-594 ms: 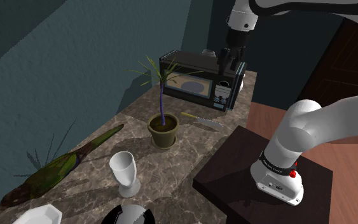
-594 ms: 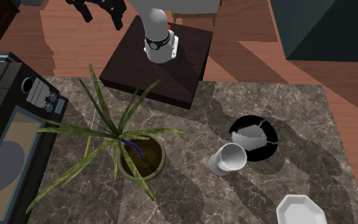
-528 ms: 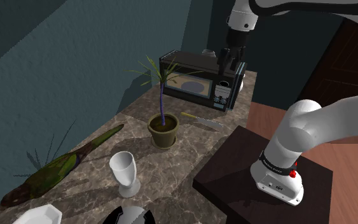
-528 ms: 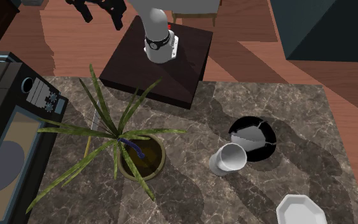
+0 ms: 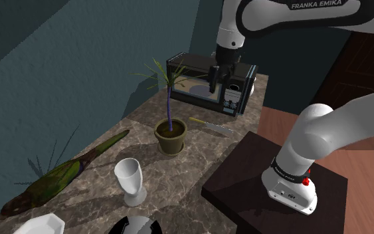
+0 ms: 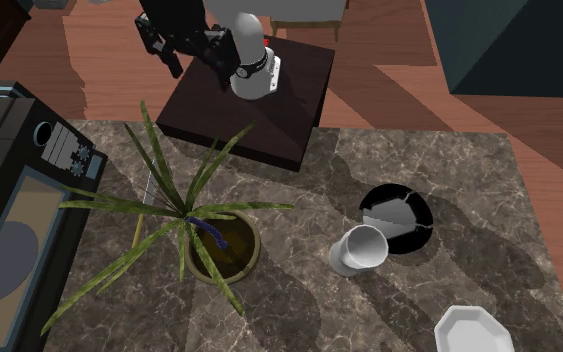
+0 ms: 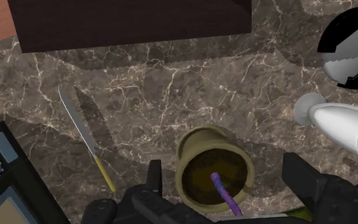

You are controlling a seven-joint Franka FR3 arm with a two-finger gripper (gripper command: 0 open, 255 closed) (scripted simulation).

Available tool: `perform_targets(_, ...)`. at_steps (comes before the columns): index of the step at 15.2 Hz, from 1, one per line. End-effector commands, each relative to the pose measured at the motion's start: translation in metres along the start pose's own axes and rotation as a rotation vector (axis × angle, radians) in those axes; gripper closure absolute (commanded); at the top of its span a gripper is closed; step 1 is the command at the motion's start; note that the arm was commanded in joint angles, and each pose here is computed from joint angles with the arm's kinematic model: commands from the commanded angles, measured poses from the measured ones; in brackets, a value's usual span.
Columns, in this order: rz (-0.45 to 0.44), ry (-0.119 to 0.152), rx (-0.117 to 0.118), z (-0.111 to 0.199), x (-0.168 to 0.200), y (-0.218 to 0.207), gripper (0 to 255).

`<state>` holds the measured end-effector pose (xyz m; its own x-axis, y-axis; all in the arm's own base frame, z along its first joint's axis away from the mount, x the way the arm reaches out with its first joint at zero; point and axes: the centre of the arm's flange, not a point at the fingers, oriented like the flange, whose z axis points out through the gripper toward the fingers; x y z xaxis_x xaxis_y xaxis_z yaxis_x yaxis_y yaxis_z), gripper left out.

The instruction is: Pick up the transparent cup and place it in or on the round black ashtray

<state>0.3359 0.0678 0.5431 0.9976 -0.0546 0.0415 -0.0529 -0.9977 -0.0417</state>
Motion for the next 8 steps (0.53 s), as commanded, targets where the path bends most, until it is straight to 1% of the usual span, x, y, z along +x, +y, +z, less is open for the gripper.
perform_targets(1,-0.005,-0.002,-0.002,0.018,0.009,-0.023,0)
perform_targets(8,-0.025,-0.011,-0.011,0.07,0.036,-0.096,0)
